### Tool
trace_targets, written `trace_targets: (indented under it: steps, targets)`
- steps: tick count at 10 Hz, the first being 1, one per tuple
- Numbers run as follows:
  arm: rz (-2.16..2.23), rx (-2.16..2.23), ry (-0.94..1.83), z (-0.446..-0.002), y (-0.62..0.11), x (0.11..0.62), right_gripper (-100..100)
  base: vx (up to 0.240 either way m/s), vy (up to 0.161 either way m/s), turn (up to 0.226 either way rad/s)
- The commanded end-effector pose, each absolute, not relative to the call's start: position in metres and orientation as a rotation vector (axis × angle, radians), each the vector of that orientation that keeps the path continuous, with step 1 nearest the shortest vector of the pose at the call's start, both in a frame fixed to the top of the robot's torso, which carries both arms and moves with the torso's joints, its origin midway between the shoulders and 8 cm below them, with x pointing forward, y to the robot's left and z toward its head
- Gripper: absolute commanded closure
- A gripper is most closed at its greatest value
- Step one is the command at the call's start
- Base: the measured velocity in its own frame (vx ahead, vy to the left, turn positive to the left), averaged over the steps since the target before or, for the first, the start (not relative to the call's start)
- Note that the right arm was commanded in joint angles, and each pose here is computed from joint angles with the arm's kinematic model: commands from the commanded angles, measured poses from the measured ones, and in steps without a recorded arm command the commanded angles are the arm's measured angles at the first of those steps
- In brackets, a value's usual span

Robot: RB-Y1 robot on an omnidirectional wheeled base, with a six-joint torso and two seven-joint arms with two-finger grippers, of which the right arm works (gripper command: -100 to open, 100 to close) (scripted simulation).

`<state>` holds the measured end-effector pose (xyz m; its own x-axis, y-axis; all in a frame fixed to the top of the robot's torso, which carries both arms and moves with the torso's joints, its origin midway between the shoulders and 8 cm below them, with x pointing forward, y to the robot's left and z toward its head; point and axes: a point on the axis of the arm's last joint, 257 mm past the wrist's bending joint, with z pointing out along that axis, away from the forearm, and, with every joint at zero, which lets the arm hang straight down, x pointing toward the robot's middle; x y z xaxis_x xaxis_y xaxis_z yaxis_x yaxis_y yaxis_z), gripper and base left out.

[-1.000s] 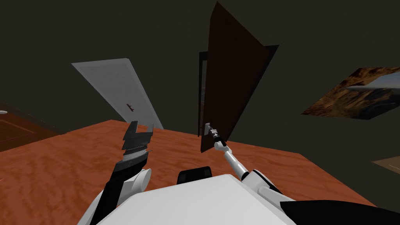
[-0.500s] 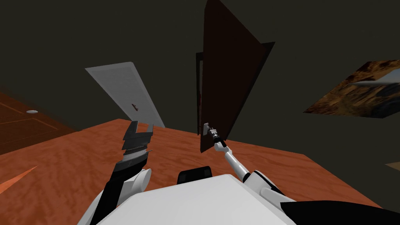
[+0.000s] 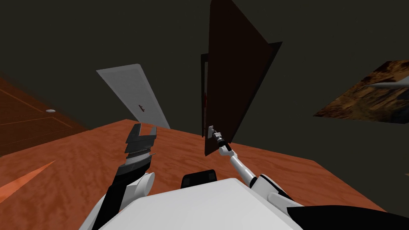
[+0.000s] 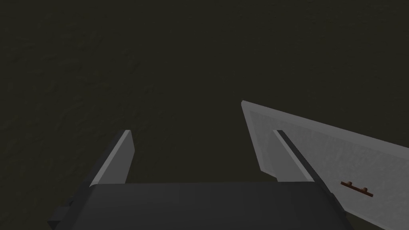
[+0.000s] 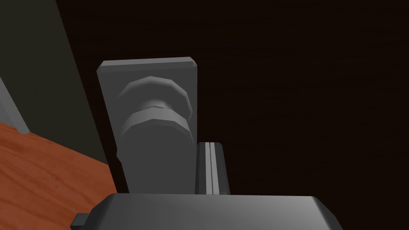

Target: Pull the door open

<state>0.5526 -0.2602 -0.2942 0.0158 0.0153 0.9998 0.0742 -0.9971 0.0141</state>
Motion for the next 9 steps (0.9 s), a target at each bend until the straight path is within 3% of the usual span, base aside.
trace_targets:
  steps: [1, 6, 9]
  targets:
    - [-2.151, -2.182, -0.125, -0.298, -0.238, 0.546, -100, -0.071, -0.072, 0.063]
    - [-2.147, -2.148, -0.154, -0.296, -0.224, 0.540, -100, -0.080, -0.084, 0.056]
    - [-2.169, -2.180, -0.087, -0.296, -0.259, 0.547, -100, 0.017, -0.003, -0.011]
